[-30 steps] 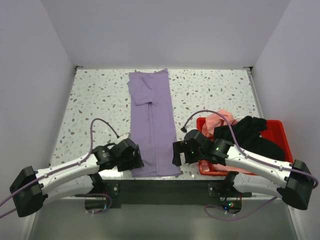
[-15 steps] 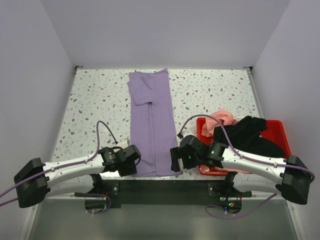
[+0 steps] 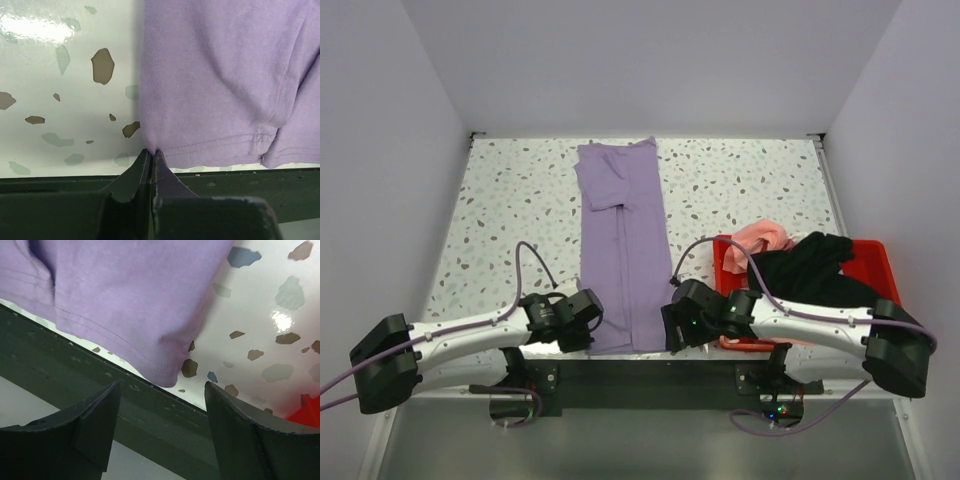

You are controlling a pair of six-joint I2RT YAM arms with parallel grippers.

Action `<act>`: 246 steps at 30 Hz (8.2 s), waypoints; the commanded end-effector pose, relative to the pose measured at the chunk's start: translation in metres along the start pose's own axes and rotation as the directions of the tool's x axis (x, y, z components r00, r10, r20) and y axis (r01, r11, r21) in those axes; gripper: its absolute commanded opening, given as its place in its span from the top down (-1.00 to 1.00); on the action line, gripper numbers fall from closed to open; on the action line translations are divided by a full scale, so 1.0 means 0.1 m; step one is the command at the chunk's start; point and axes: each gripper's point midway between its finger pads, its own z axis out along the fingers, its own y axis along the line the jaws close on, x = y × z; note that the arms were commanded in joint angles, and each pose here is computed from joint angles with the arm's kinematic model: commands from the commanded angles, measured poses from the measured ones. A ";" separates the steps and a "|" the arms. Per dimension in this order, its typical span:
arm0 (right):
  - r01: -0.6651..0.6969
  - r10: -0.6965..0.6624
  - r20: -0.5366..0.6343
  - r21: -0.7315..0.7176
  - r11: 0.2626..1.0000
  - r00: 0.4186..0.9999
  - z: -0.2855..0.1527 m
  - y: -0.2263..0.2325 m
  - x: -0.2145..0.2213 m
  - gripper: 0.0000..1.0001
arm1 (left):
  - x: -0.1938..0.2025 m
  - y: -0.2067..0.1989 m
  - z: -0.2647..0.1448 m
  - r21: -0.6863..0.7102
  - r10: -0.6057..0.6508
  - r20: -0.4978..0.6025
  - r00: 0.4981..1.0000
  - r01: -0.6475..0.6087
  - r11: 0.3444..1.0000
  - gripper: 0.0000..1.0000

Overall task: Fold and stack the t-shirts
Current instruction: Fold the tshirt

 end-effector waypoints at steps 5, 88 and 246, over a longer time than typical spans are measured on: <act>-0.031 0.031 0.002 0.005 1.000 1.000 0.15 0.05 0.04 -0.29 | 0.12 0.13 0.00 -0.043 0.041 -0.055 0.998 -0.044 0.998 1.00; -0.044 0.047 0.415 -0.015 0.999 0.909 -0.25 0.03 -2.45 1.00 | -2.39 -0.88 -0.60 0.093 -0.047 0.520 0.853 -0.003 0.996 1.00; -0.083 0.083 -0.042 0.002 0.997 0.996 0.14 -0.28 -0.29 1.00 | -0.34 0.15 0.17 0.196 -0.197 0.013 0.980 0.191 0.962 1.00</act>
